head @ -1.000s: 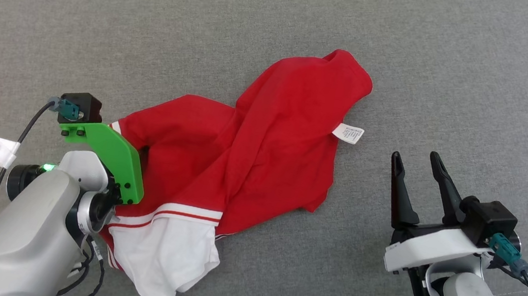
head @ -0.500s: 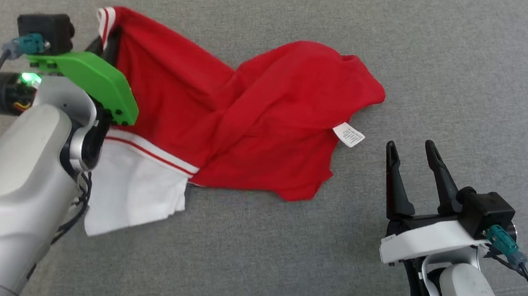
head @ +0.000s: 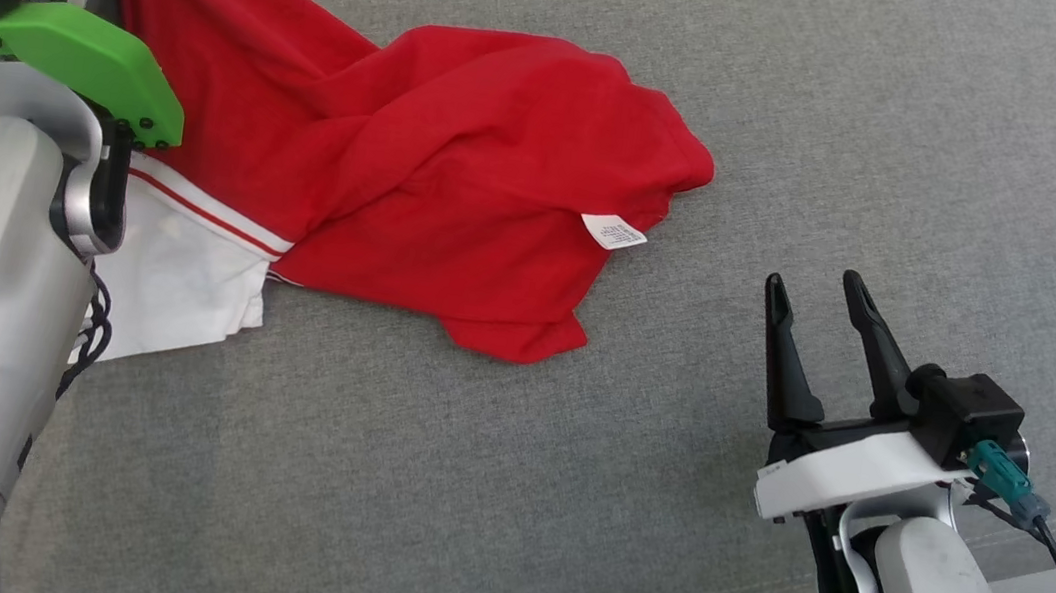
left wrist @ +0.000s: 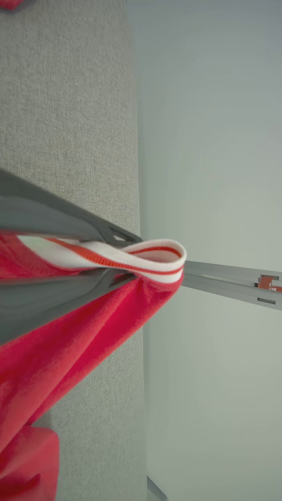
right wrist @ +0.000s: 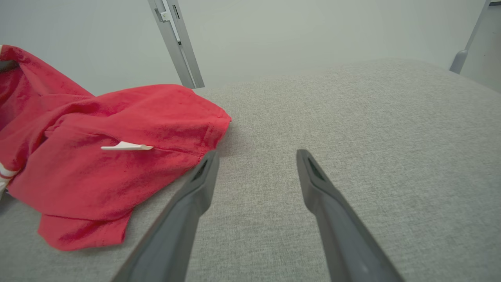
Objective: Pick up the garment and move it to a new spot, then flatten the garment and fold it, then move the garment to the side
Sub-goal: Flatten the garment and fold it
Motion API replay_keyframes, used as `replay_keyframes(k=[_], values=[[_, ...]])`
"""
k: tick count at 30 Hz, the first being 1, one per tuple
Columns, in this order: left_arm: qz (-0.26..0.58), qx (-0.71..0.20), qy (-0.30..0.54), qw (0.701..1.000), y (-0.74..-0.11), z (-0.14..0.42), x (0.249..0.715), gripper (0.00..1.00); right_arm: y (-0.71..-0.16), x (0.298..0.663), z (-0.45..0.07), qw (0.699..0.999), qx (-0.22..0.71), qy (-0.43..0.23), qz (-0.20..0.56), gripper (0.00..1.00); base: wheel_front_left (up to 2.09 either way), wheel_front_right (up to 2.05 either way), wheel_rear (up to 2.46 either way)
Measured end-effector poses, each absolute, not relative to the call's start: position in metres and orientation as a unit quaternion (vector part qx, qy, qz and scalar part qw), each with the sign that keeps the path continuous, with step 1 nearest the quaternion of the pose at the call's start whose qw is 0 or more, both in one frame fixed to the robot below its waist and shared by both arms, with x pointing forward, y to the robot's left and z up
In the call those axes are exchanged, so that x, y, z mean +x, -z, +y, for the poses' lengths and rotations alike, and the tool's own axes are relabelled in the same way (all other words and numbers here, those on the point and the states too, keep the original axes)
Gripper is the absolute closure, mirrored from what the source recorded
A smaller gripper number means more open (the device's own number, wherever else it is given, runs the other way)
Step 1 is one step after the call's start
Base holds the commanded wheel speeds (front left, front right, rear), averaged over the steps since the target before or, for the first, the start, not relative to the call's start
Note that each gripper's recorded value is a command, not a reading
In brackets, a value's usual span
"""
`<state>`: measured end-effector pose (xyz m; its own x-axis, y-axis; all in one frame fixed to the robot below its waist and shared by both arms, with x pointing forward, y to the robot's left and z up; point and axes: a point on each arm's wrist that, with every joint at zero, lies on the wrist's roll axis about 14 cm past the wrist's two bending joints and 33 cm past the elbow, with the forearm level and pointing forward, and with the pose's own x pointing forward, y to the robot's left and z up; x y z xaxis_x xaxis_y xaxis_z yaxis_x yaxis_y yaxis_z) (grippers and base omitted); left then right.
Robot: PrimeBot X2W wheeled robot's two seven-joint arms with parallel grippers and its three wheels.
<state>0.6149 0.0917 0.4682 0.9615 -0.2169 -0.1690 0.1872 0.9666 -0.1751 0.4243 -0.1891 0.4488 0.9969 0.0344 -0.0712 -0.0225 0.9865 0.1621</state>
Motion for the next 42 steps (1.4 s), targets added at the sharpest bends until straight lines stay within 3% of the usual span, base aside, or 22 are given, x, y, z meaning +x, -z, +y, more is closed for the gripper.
replay_keyframes(k=[9, 12, 23, 30, 37, 42], values=[[0.088, -0.129, 0.132, 0.979, -0.454, 0.083, 0.578, 0.00, -0.452, 0.428, -0.186, 0.997, 0.072, -0.019, 0.031, 0.00, 0.00, 0.00, 0.00], [0.037, -0.146, 0.135, 0.979, -0.482, 0.087, 0.566, 0.00, -0.454, 0.428, -0.181, 0.997, 0.070, -0.026, 0.028, 0.00, 0.00, 0.00, 0.00], [-0.026, -0.154, 0.086, 0.984, -0.499, 0.126, 0.465, 0.00, -0.473, 0.426, -0.163, 0.996, 0.076, -0.051, 0.015, 0.00, 0.00, 0.00, 0.00], [-0.014, -0.133, 0.051, 0.990, -0.486, 0.153, 0.416, 0.00, -0.481, 0.424, -0.158, 0.996, 0.072, -0.058, 0.008, 0.00, 0.00, 0.00, 0.00], [-0.016, -0.124, 0.039, 0.991, -0.487, 0.164, 0.403, 0.00, -0.475, 0.423, -0.158, 0.995, 0.083, -0.054, 0.022, 0.00, 0.00, 0.00, 0.00], [-0.018, -0.118, 0.041, 0.992, -0.487, 0.165, 0.405, 0.00, -0.474, 0.443, -0.153, 0.990, 0.114, -0.059, 0.052, 0.00, 0.00, 0.00, 0.00]])
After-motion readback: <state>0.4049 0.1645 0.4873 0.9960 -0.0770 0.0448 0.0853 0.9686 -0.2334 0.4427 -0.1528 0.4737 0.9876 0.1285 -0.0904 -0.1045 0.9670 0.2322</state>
